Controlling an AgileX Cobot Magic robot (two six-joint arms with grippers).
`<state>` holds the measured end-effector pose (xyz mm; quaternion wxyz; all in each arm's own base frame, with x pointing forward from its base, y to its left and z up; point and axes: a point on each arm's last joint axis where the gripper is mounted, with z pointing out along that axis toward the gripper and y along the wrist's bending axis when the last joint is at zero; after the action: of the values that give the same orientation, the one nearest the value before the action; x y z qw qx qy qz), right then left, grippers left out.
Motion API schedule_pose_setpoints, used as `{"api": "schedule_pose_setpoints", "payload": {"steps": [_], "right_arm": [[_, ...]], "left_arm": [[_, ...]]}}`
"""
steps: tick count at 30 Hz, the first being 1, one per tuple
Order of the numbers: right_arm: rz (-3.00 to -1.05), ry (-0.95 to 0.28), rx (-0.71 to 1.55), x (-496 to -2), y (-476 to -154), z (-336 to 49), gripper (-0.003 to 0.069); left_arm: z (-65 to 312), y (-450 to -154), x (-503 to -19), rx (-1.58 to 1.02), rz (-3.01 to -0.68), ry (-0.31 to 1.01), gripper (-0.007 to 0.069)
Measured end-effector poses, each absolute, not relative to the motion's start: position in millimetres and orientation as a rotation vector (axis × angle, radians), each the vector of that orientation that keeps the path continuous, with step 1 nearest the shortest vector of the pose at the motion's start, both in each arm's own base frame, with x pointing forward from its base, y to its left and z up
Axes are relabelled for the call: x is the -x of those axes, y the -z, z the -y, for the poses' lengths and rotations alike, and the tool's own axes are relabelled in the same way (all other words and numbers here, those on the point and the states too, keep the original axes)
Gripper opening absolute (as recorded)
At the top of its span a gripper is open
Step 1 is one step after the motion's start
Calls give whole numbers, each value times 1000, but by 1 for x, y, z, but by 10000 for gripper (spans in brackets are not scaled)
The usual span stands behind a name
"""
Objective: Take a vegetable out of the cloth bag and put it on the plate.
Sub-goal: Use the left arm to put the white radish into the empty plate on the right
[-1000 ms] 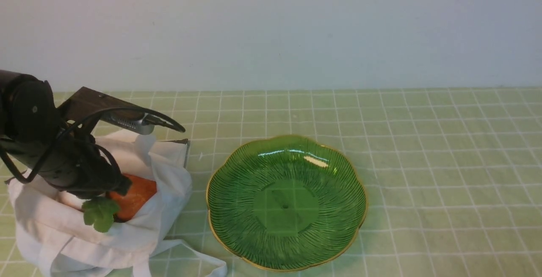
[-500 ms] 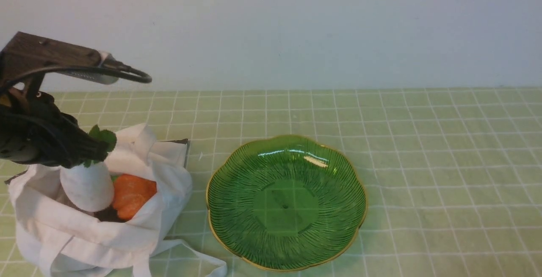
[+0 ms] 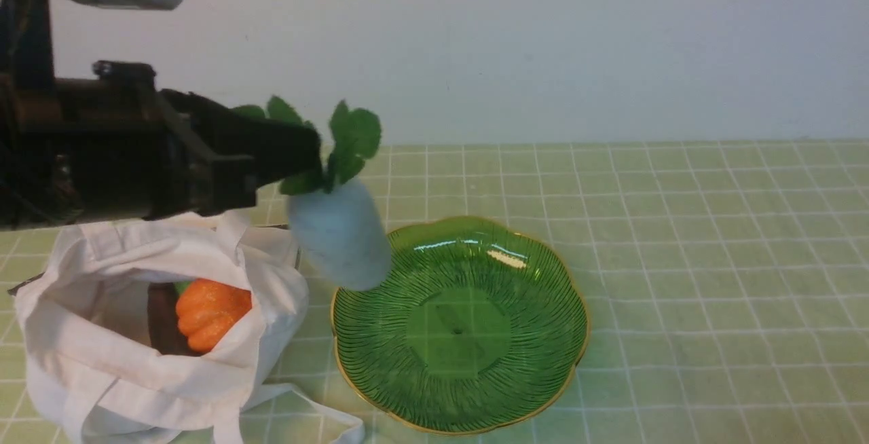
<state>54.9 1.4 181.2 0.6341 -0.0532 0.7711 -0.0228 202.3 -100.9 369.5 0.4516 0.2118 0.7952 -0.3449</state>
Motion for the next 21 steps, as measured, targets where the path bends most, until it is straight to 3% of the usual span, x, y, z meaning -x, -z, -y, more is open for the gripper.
{"api": "schedule_pose_setpoints", "payload": {"steps": [3,7,10,14,19,20,21], "right_arm": [[-1763,52,122,-55,-181,-1,-15],[-1763,52,122,-55,-181,-1,-15],[-1763,52,122,-55,-181,-1,-15],[-1763,52,122,-55,-181,-1,-15],[-1763,52,122,-55,-181,-1,-15],[-1763,52,122,-55,-181,-1,-15],[-1763,52,122,-55,-181,-1,-15]], "left_arm": [[123,-351,-223,-527,-1991,926,-5],[140,-318,-251,-493,-2080,929,-5],[150,-282,-277,-428,-2161,894,6],[152,-257,-296,-379,-2196,838,56],[156,-236,-307,-364,-2220,816,258],[156,-236,-307,-361,-2219,818,268],[156,-236,-307,-364,-2213,820,358]]}}
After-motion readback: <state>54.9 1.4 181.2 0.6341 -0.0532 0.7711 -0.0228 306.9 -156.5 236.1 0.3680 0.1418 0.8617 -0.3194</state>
